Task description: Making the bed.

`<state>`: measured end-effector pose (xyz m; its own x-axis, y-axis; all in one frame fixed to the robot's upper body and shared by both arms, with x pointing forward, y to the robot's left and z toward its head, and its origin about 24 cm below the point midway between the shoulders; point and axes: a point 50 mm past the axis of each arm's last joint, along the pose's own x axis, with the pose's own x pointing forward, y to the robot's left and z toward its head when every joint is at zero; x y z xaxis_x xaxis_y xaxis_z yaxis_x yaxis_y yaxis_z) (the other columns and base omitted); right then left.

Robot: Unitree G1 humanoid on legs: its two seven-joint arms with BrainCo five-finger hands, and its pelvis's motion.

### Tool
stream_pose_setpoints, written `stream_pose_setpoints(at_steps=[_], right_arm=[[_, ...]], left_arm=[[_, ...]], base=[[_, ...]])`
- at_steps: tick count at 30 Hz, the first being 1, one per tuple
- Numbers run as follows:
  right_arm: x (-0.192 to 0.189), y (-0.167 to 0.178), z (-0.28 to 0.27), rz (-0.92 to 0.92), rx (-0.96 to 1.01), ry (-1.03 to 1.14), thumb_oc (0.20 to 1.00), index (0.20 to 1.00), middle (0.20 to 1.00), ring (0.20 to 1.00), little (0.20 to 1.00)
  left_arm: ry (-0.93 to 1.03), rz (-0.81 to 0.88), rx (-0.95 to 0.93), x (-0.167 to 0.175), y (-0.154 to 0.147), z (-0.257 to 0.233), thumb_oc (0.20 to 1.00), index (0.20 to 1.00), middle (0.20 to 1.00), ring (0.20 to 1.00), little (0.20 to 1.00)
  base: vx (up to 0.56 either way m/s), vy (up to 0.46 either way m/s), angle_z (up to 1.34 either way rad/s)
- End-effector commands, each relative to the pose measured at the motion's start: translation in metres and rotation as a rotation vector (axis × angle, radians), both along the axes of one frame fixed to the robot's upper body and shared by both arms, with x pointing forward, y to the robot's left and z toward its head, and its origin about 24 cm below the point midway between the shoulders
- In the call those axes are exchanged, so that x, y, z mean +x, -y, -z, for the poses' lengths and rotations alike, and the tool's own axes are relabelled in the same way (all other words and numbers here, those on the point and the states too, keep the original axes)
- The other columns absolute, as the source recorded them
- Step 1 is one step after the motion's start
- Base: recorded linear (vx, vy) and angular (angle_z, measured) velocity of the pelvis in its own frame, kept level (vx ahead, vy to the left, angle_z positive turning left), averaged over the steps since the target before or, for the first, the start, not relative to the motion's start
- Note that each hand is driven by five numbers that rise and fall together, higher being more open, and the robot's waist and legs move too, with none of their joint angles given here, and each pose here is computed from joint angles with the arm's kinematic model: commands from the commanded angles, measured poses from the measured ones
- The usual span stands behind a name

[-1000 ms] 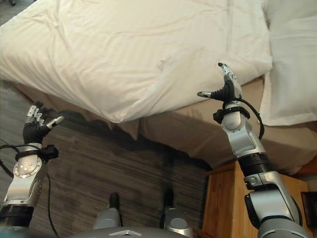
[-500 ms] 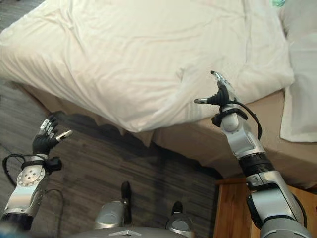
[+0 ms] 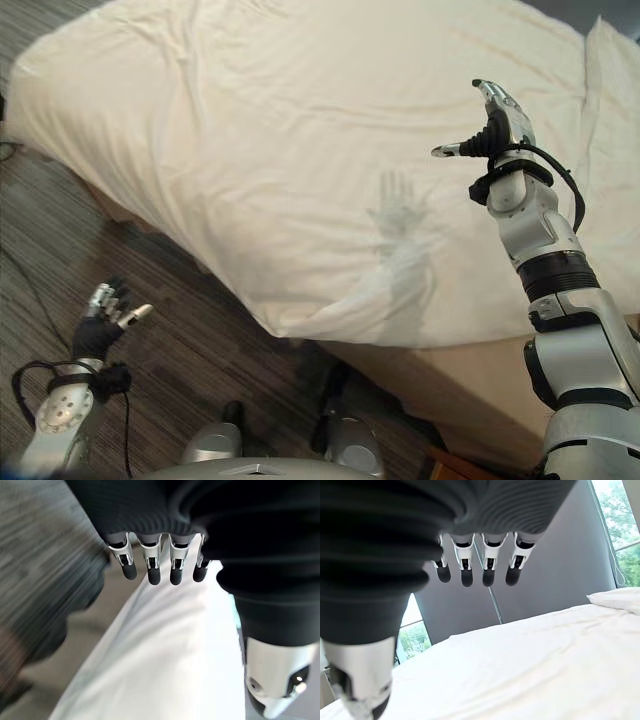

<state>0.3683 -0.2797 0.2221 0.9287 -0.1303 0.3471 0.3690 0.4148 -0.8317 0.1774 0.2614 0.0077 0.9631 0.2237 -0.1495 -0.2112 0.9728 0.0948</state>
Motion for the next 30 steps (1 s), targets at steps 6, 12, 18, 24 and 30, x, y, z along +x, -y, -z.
stream_pose_setpoints(at_steps=[6, 12, 18, 24, 30], right_arm=[[0.006, 0.016, -0.050, 0.130, -0.160, 0.112, 1.000, 1.000, 1.000, 1.000, 1.000], [0.006, 0.027, -0.053, 0.188, -0.112, 0.136, 1.000, 1.000, 1.000, 1.000, 1.000], [0.009, 0.028, -0.060, 0.215, -0.099, 0.169, 1.000, 1.000, 1.000, 1.000, 1.000], [0.021, -0.002, -0.064, 0.139, -0.113, 0.141, 0.200, 0.200, 0.200, 0.200, 0.200], [0.023, -0.004, -0.066, 0.153, -0.113, 0.133, 0.200, 0.200, 0.200, 0.200, 0.200]], left_arm=[[0.096, 0.080, 0.087, 0.019, 0.004, -0.019, 1.000, 1.000, 1.000, 1.000, 1.000], [0.074, 0.069, 0.080, 0.025, 0.009, -0.010, 1.000, 1.000, 1.000, 1.000, 1.000], [0.070, 0.075, 0.083, 0.043, 0.022, -0.002, 1.000, 1.000, 1.000, 1.000, 1.000], [0.189, -0.042, 0.191, 0.107, -0.014, -0.053, 1.000, 1.000, 1.000, 1.000, 1.000], [0.304, -0.022, 0.096, 0.120, 0.011, -0.071, 1.000, 1.000, 1.000, 1.000, 1.000]], base=[[0.06, -0.052, 0.05], [0.00, -0.016, 0.04], [0.01, -0.037, -0.01], [0.02, 0.007, -0.14], [-0.01, -0.087, -0.34]])
